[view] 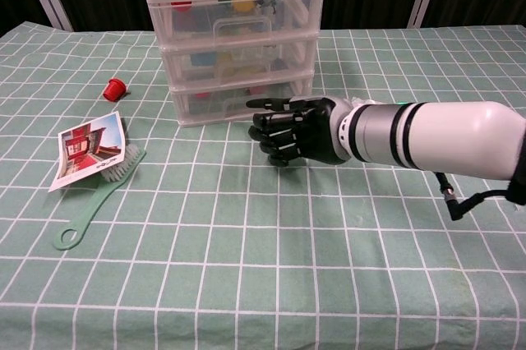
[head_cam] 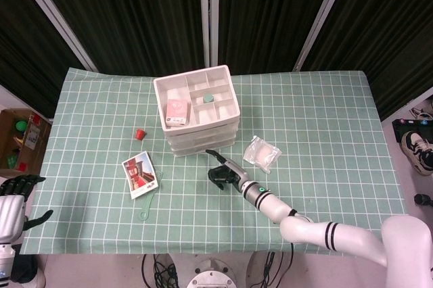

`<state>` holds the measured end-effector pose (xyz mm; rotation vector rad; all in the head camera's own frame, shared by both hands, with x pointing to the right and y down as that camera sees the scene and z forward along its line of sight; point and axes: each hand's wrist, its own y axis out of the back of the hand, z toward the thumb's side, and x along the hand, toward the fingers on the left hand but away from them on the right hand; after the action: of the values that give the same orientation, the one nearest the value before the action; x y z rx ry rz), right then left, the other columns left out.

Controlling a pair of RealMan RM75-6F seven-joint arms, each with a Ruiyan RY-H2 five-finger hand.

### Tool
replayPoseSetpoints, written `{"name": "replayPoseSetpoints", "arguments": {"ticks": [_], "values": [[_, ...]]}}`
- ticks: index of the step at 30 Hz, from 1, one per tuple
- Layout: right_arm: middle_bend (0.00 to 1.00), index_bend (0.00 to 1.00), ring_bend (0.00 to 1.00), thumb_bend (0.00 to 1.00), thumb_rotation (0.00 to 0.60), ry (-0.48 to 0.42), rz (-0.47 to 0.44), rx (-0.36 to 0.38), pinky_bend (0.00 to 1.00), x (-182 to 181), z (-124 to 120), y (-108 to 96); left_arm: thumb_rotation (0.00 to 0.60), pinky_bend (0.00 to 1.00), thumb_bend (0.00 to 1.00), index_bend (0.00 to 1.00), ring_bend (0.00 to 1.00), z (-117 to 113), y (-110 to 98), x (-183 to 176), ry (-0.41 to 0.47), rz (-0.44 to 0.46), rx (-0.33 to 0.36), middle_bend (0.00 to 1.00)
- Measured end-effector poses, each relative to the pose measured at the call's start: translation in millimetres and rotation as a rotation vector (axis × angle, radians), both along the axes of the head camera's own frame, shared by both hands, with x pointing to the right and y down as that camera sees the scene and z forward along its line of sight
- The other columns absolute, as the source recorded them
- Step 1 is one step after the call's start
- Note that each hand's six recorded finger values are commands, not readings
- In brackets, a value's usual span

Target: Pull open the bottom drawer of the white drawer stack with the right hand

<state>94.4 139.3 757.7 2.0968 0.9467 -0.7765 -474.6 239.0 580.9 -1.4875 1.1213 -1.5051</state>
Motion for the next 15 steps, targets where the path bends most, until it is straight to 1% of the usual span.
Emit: {"name": "replayPoseSetpoints", "arguments": {"ticks": [6, 15], "values": [[0.76, 0.02, 0.77, 0.63, 0.600, 0.010, -0.014, -0.011, 0.81, -13.4, 10.4, -0.7, 0.600, 0.20, 0.03, 0.28, 0.19, 0.0, -1.9, -0.1, 0.002, 0.002, 0.001, 0.25], [0.76, 0.02, 0.77, 0.63, 0.600, 0.032, -0.033, 0.006, 0.81, -25.7, 19.2, -4.6, 0.600, 0.20, 0.03, 0.28, 0.19, -1.3, -2.3, -1.7, 0.000, -0.004, 0.001, 0.25]]}}
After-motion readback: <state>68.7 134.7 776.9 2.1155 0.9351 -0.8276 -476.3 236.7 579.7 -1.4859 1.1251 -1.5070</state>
